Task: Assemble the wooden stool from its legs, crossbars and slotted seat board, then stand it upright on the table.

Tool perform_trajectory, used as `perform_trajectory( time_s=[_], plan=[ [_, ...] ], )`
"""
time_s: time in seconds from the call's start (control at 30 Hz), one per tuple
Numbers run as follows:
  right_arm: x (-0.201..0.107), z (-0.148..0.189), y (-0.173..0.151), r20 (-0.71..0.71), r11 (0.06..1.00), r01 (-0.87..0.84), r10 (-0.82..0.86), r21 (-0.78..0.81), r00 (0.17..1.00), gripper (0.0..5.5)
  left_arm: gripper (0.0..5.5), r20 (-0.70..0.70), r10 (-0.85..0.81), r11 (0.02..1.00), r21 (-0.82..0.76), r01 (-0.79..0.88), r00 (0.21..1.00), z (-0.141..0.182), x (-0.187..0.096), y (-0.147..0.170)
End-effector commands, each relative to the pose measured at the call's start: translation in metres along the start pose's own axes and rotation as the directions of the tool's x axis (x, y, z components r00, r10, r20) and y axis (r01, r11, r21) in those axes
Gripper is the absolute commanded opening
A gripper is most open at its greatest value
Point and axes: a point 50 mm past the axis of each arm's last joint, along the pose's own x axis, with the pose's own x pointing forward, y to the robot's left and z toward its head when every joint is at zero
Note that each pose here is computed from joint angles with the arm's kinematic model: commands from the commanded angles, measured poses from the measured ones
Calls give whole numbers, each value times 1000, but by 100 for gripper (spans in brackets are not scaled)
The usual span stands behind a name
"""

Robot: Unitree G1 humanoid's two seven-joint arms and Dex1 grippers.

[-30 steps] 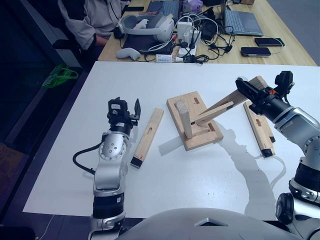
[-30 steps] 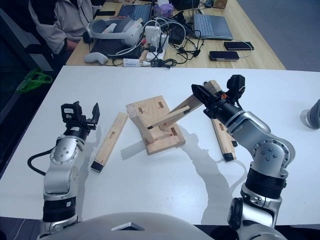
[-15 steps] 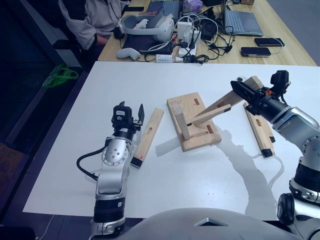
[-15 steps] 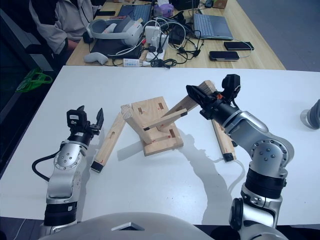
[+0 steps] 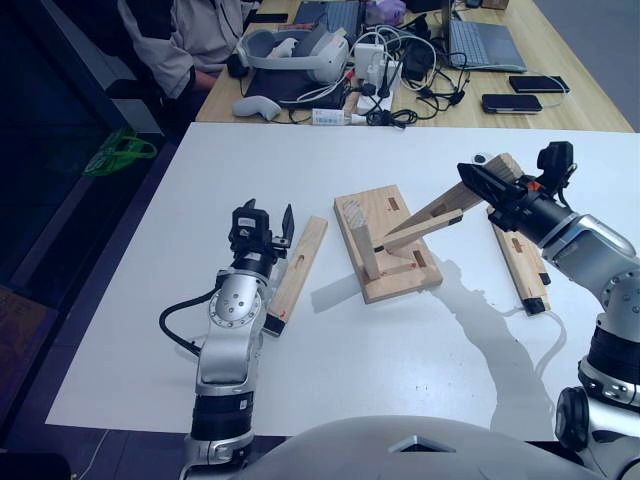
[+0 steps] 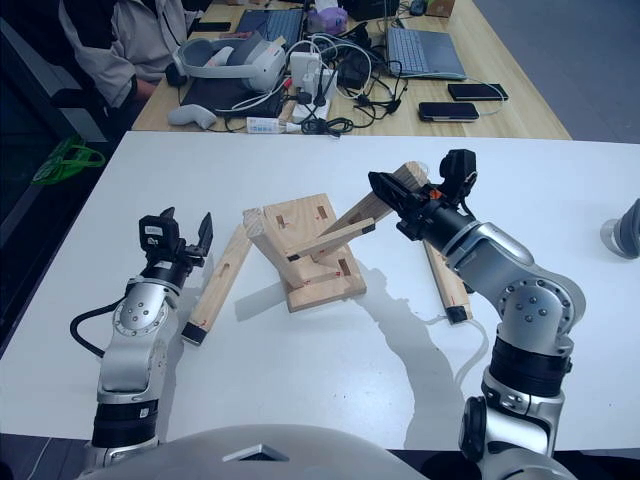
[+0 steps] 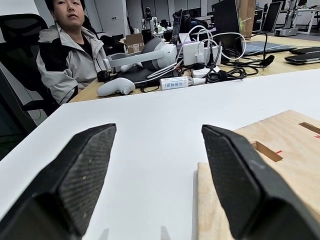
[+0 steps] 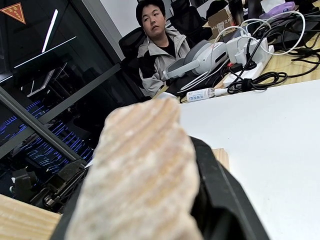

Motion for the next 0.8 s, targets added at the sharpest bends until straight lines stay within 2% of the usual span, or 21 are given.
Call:
perform_trajectory(
  time_s=[0.03, 0.43, 0.6, 0.8],
  plan=[
    [-3, 0, -1, 2, 1000, 7, -7, -6, 1000, 98, 316, 9, -9, 1000, -7, 9, 1000, 2, 2, -2],
    [-3, 0, -2, 6, 1000, 13, -13, -9, 1000, 98, 316, 21, -13, 1000, -4, 13, 1000, 2, 3, -2],
    [-2, 0, -2, 5, 1000, 17, -17, -10, 1000, 98, 254, 38, -21, 1000, -8, 21, 999, 3, 2, -3],
    [-4, 2, -6, 5, 998, 48, -48, -26, 999, 98, 253, 23, -3, 1000, -6, 3, 1000, 1, 3, -1]
  ],
)
